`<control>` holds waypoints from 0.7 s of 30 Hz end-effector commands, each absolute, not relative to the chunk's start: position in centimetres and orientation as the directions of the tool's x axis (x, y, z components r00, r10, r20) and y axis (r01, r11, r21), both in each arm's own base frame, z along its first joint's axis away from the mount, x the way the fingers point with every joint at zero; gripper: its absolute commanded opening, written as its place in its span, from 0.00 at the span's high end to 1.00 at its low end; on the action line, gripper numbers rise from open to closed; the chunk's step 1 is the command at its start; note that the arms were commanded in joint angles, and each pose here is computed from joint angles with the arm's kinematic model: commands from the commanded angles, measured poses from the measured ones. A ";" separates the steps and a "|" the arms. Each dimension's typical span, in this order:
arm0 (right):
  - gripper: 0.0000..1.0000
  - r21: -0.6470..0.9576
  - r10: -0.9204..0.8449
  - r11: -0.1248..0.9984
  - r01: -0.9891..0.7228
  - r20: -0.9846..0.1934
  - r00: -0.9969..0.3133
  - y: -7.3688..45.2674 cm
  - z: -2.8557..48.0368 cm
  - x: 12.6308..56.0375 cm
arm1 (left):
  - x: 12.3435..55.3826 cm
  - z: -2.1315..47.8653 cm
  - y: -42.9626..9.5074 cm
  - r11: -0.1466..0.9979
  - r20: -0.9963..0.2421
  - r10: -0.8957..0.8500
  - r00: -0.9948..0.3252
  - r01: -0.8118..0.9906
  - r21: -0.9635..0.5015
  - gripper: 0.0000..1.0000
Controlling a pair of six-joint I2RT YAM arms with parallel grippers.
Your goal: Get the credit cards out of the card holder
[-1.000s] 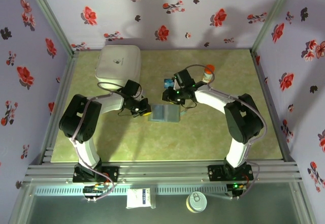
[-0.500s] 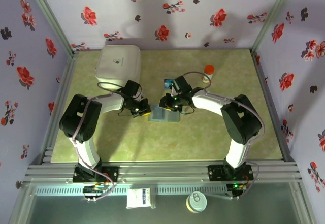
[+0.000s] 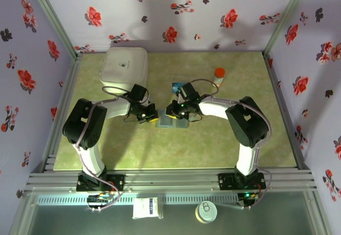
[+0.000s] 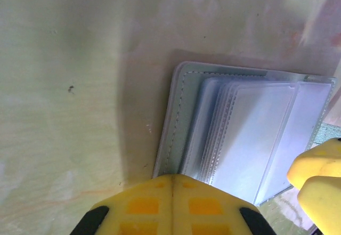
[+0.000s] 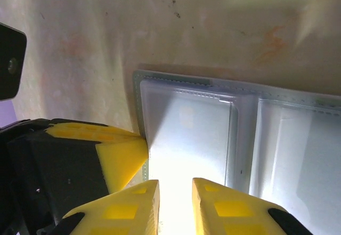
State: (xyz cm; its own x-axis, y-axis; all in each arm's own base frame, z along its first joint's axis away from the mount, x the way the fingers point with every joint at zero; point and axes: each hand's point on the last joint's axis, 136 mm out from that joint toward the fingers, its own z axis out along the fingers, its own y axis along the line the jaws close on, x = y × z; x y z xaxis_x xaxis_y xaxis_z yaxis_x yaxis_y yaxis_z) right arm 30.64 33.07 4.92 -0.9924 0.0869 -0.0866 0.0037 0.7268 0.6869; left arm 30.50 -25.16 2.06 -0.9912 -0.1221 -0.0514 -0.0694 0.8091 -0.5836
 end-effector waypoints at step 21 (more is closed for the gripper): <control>0.77 0.589 0.092 0.808 0.019 -0.094 -0.991 30.8 3.1 29.8 | 29.9 0.6 -24.5 0.845 -0.014 -0.100 -0.995 -0.078 -0.529 1.00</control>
State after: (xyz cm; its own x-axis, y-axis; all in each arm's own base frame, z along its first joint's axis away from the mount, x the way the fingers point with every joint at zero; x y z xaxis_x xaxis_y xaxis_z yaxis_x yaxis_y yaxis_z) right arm 30.40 31.90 3.32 -0.9922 0.0966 -0.0794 0.0250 0.7756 0.6307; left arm 30.51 -25.17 1.97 -0.9922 -0.1179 -0.0404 -0.0733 0.8139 -0.5763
